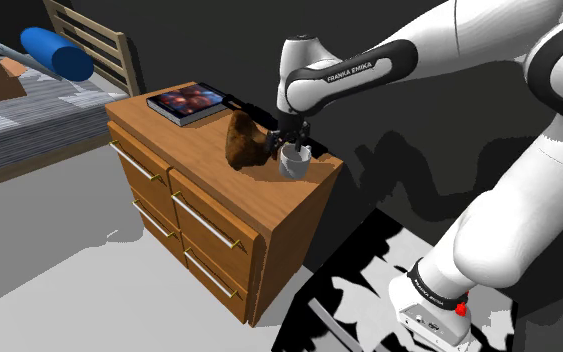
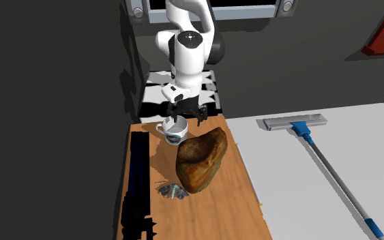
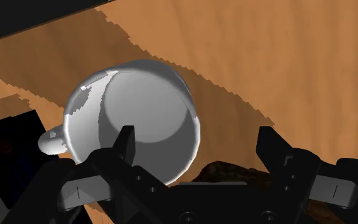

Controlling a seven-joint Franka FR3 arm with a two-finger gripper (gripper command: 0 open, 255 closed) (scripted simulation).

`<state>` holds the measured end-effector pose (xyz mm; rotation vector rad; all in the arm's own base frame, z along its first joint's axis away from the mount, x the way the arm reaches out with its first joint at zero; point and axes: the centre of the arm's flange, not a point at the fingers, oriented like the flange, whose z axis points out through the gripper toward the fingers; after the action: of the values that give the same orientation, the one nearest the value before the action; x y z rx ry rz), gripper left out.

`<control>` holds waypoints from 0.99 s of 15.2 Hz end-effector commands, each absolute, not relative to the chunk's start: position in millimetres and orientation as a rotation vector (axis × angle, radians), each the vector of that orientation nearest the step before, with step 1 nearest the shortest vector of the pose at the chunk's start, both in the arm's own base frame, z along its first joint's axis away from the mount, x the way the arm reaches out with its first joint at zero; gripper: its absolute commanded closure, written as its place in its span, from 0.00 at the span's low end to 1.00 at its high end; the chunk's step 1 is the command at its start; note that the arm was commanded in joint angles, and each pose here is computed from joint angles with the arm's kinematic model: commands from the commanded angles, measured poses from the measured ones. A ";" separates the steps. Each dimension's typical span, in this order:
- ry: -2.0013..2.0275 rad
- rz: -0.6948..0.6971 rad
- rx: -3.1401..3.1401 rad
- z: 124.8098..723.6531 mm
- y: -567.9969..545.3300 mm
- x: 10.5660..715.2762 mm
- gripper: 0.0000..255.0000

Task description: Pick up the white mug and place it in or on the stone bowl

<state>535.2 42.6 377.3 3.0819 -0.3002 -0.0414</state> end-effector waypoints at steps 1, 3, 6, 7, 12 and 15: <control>-0.301 -0.039 3.081 365.4 42.3 539.0 0.00; -0.301 -0.039 3.081 354.9 41.8 538.7 0.00; -0.301 -0.039 3.081 339.1 41.1 538.2 0.00; -0.301 -0.039 3.081 336.0 41.0 538.1 0.00; -0.301 -0.039 3.081 336.0 41.0 538.1 0.00; -0.301 -0.039 3.081 336.1 41.0 538.1 1.00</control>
<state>538.1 41.0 336.1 3.0810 -0.3012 -0.0395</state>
